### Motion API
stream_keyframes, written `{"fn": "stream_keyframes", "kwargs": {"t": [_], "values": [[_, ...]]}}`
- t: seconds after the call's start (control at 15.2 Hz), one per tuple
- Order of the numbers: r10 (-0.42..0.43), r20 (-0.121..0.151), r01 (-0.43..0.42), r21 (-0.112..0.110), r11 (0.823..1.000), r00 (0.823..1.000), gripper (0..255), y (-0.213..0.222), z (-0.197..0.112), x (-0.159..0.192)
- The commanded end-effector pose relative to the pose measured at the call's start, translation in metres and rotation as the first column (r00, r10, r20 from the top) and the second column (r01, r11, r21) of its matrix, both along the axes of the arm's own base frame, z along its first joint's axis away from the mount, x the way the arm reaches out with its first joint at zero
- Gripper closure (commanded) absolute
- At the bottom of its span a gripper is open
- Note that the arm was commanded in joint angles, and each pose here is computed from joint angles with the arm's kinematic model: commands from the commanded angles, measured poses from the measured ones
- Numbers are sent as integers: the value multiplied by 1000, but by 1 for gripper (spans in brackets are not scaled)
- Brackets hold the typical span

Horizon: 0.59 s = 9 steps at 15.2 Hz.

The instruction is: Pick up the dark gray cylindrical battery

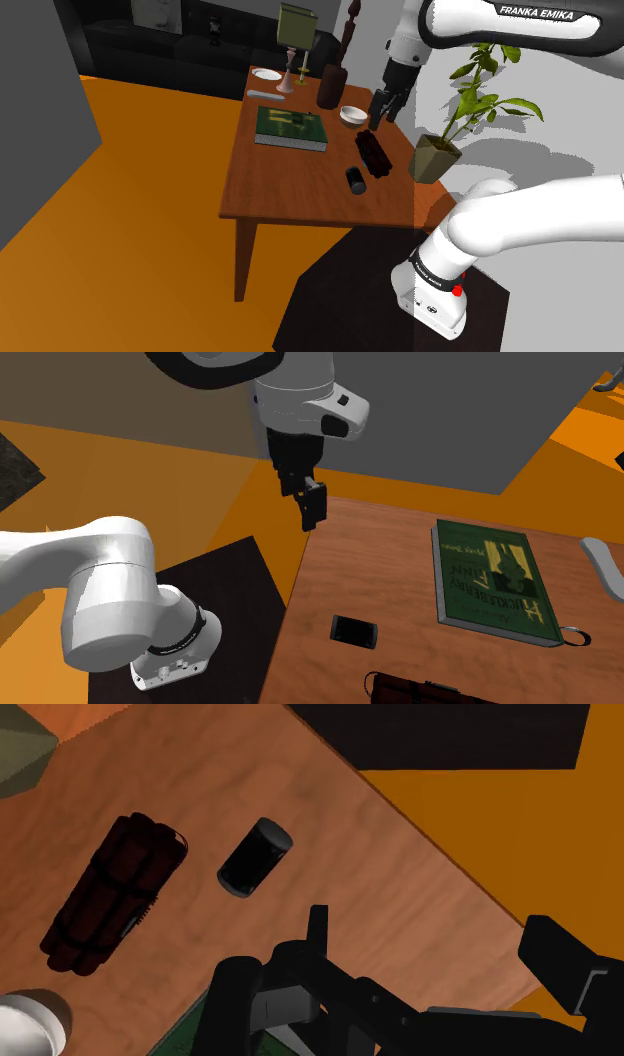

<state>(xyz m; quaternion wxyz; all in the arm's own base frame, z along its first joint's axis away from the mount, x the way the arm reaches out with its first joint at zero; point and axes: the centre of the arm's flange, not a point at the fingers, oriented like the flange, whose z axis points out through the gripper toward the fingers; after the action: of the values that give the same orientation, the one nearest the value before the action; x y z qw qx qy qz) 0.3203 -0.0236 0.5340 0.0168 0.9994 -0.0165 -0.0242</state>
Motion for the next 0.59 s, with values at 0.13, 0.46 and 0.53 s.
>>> {"fn": "stream_keyframes", "kwargs": {"t": [0.13,0.46,0.53], "values": [[-76,10,76,3,997,997,0,-23,-45,12],[-169,18,168,9,986,986,0,-56,-101,25],[-187,20,187,10,982,982,0,-62,-113,27]]}}
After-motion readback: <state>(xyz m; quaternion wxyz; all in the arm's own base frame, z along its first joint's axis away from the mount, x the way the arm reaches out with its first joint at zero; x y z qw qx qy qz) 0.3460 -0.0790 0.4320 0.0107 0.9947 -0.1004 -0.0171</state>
